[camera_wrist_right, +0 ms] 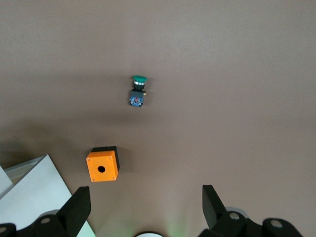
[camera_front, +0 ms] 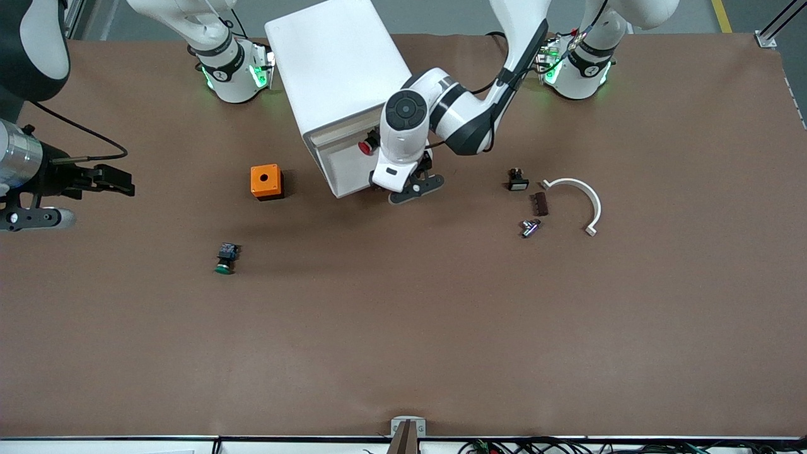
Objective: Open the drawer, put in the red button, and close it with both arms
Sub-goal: 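Push the drawer shut with the left gripper while the right gripper withdraws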
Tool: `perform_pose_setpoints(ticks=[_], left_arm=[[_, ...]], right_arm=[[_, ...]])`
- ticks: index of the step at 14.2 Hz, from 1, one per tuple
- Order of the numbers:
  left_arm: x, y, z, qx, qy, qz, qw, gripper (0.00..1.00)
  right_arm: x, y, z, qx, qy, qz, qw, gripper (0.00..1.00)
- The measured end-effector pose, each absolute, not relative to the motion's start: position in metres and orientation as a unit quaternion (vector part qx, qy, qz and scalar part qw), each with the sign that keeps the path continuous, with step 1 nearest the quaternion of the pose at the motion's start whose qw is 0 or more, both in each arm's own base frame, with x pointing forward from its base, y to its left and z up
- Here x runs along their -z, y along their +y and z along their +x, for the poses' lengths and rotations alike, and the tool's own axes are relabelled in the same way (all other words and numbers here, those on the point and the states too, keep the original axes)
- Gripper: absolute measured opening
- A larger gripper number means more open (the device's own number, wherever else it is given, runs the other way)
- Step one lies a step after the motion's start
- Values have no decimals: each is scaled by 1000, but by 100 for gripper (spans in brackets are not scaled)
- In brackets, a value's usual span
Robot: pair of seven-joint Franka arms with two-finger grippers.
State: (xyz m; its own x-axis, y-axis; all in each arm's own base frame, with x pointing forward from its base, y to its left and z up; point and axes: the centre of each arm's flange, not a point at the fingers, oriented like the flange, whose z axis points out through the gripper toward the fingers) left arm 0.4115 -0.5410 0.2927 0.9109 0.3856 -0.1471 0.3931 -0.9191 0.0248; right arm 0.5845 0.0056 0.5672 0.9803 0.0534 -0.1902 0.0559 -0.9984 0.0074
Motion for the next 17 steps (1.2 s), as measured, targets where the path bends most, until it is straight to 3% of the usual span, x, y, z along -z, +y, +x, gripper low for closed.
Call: perform_pose_setpoints(ticks=[7, 13, 17], left_arm=[[-290, -569, 371, 93, 196, 976, 29, 100], [-288, -572, 367, 132, 225, 964, 46, 100], [-285, -574, 365, 152, 240, 957, 53, 100]], right_arm=[[-566, -26, 582, 104, 5, 995, 3, 100], [-569, -35, 580, 107, -1, 994, 2, 100], [-603, -45, 575, 98, -10, 995, 2, 100]])
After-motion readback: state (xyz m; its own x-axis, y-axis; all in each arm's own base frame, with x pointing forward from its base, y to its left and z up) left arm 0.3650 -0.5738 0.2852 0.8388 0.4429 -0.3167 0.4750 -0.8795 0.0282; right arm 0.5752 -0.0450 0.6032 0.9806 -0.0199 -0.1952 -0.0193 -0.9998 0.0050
